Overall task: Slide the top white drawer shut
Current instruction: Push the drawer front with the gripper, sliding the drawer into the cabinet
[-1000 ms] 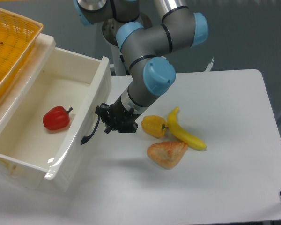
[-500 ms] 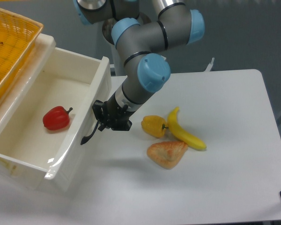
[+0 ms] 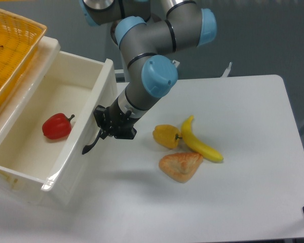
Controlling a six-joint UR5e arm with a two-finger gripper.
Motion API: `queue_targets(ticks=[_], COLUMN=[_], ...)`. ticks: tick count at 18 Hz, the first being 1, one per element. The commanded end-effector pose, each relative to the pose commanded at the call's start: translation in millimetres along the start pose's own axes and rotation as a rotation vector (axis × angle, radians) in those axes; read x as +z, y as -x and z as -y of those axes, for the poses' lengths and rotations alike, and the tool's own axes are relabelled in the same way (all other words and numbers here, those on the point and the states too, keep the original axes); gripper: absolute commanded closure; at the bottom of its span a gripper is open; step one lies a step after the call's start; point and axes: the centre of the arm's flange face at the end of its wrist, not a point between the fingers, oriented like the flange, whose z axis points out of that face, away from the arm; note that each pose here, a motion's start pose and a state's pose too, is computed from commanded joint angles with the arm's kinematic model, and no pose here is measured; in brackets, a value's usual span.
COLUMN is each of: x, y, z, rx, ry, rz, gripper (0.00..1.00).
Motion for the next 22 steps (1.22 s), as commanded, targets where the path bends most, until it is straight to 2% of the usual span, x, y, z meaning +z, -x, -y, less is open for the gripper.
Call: queue_targets(ticks=[22], x=[14.6], y=[-36.4], z=[7.0], rx=[0.041], ry=[0.027], rz=[-0.025], gripper=[1.00])
